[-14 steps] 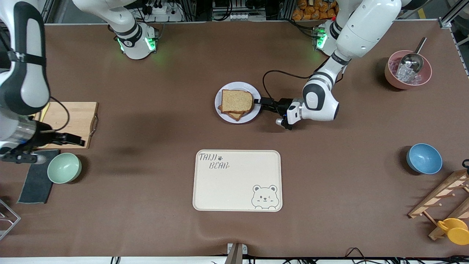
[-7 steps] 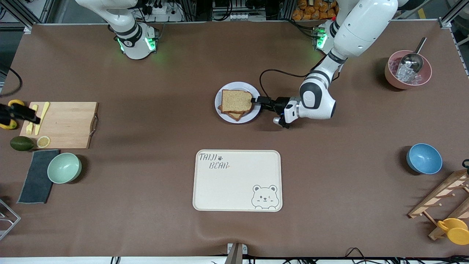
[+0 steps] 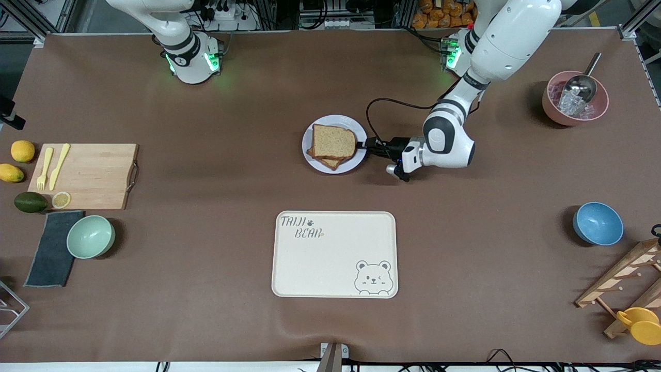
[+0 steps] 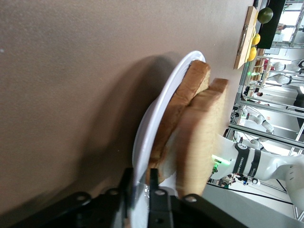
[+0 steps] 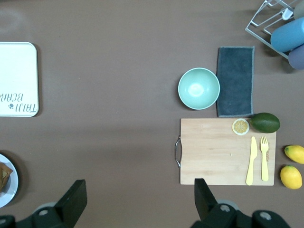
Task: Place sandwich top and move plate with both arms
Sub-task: 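Slide the plate onto the bear tray with the left gripper, then release the plate rim with the left gripper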
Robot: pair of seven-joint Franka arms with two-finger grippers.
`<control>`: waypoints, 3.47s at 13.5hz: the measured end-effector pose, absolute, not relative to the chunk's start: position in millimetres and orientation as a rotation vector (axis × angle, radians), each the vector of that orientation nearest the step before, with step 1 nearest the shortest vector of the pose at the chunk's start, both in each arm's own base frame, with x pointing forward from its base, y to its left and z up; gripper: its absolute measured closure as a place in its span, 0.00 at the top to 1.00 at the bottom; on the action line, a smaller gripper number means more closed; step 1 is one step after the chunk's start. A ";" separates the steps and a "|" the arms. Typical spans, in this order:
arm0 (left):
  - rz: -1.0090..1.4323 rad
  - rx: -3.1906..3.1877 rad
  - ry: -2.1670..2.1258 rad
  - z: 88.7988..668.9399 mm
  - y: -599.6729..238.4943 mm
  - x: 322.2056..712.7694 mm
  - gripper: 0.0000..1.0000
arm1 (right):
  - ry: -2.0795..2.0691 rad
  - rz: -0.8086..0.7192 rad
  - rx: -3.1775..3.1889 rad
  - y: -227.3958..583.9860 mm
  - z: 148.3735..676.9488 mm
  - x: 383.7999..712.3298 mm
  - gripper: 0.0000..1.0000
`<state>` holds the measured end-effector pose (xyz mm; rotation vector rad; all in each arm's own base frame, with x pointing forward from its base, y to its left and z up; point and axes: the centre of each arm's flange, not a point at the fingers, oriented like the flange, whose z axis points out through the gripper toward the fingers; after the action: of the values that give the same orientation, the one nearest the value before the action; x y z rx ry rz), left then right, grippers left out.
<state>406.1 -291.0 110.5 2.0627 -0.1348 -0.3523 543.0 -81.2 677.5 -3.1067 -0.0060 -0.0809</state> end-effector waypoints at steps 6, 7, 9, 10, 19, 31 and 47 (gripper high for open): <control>-0.334 2.031 -0.159 116.4 -292.4 408.6 0.06 | -0.020 -0.088 -3.113 -75.9 665.6 553.7 1.00; -0.320 2.025 -0.161 116.0 -291.7 408.6 0.06 | -0.025 -0.093 -3.113 -74.4 665.6 554.5 1.00; -0.294 2.000 -0.155 114.9 -289.3 407.0 0.06 | -0.033 -0.101 -3.113 -71.6 665.7 555.7 1.00; -0.280 1.992 -0.149 114.5 -287.7 407.3 0.06 | -0.036 -0.105 -3.113 -70.3 665.7 556.4 1.00; -0.221 1.926 -0.083 122.1 -260.0 432.9 0.05 | -0.047 -0.104 -3.132 -68.0 663.3 558.5 1.00; 0.007 1.758 0.153 165.5 -272.3 496.8 0.05 | -0.037 -0.075 -3.134 -71.8 654.6 558.5 1.00; 0.170 1.772 0.354 110.1 -271.1 581.0 0.05 | -0.027 -0.064 -3.134 -73.3 651.2 559.3 1.00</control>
<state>581.0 -271.1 110.1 1.7716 0.3541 0.1700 559.3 -73.3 651.2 -3.1341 -0.0271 -0.0637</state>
